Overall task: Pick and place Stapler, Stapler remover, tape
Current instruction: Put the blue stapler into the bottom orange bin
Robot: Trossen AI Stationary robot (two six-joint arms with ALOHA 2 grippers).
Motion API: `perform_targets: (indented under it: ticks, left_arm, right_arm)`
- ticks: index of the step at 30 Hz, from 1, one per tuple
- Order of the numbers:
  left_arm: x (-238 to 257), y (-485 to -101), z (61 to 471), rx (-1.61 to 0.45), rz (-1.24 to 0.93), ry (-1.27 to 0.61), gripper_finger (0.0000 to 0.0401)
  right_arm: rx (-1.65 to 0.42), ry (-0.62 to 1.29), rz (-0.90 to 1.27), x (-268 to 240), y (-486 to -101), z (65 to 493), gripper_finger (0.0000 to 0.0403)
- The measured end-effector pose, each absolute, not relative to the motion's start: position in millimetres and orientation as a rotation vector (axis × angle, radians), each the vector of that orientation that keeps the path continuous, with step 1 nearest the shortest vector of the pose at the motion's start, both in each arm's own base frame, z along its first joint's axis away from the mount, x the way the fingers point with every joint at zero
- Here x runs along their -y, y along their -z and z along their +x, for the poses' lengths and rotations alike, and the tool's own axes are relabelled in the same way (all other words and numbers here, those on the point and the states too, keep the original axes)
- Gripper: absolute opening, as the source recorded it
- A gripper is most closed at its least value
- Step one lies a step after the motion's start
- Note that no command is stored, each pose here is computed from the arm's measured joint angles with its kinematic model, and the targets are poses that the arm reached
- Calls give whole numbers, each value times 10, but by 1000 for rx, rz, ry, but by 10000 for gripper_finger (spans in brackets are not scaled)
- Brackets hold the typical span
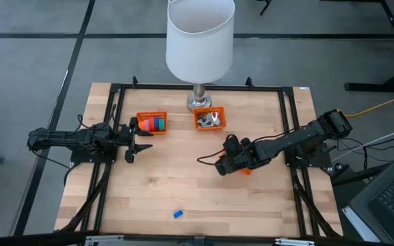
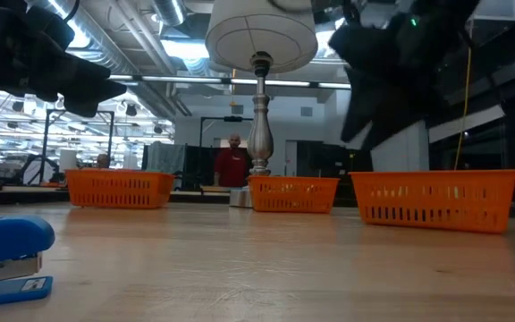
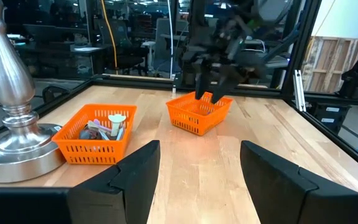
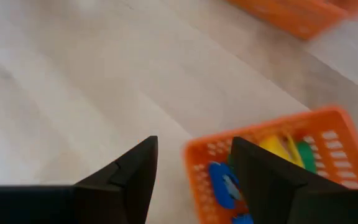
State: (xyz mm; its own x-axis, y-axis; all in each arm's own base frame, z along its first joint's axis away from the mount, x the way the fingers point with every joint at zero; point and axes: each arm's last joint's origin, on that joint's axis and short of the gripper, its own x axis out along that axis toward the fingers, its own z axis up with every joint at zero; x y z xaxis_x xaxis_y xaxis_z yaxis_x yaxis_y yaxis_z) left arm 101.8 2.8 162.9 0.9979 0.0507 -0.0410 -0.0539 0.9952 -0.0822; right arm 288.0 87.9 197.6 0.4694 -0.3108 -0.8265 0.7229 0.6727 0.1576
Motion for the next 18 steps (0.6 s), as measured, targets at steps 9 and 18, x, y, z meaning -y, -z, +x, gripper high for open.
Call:
perform_targets:
  ticks: [9, 18]
  left_arm:
    - [-27, -1629, 1018, -39, -83, -52, 219]
    - [-27, -1629, 1018, -39, -83, -52, 219]
  right_arm:
    - [-810, 507, 557, -1078, -2203, 3004, 210]
    - [-764, 483, 583, -1103, -2231, 3041, 210]
